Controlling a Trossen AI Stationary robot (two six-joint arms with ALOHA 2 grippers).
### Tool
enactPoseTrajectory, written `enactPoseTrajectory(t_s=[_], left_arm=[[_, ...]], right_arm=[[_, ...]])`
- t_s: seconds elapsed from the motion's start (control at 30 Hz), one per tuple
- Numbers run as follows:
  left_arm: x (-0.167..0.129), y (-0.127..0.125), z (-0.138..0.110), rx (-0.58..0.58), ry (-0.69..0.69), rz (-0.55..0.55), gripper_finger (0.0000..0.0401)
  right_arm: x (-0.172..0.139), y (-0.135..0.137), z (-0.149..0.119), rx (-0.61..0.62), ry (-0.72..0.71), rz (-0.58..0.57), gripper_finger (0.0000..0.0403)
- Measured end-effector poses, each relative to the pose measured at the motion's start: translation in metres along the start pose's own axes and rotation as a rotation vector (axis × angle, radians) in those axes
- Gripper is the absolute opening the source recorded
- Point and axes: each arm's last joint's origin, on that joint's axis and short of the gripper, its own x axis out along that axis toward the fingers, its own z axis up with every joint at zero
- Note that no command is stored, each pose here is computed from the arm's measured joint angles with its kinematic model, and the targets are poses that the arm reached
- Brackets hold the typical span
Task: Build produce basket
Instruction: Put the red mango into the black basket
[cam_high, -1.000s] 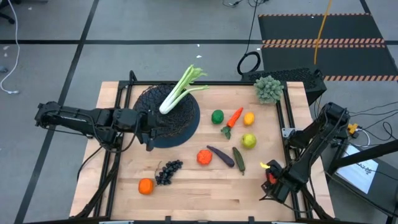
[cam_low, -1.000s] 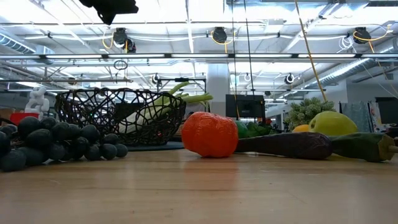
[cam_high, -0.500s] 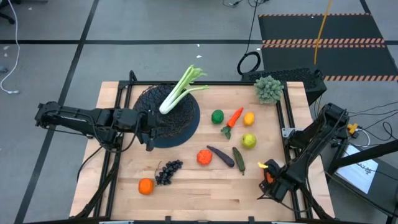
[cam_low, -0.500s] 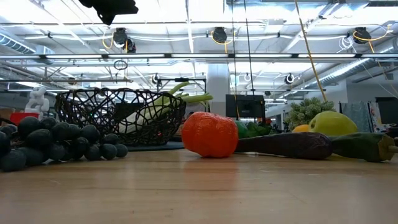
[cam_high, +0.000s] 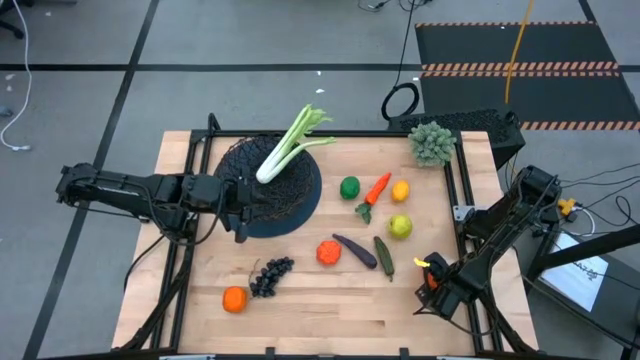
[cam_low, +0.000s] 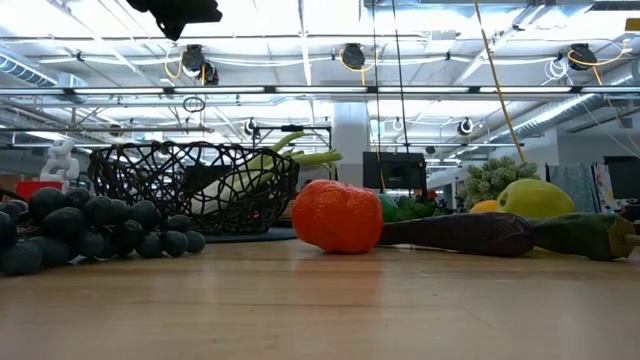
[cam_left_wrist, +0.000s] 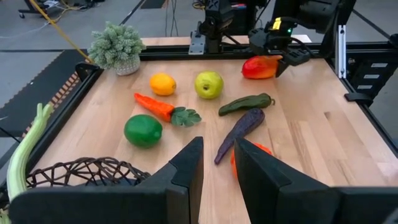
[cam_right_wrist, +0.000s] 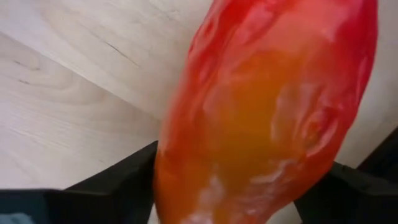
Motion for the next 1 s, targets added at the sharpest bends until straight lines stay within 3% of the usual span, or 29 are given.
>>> enactPoseTrajectory(t_s=[0.2,0.33,0.57,0.8,1.0], left_arm=[[0.0,0.0,0.0,0.013,0.0,0.0,0.0093],[0.0,0.0,0.0,0.014,0.0,0.0,0.0093],[0.0,0.0,0.0,0.011,-0.001,0.0,0.0093],[0.0,-0.002,0.0,0.018,-0.002,-0.052,0.0093],[-0.001,-0.007,0.001,0.026,-0.016,-0.104,0.0093]], right_arm=[[0.0,0.001,0.001,0.005,0.002,0.006,0.0241],[-0.001,0.004,0.004,-0.004,-0.005,0.025,0.0248],[-0.024,0.022,0.014,-0.046,-0.109,0.184,0.0252],[-0.048,0.04,0.032,-0.174,-0.411,0.399,0.0252],[-0.06,0.054,0.06,-0.304,-0.748,0.418,0.0253]])
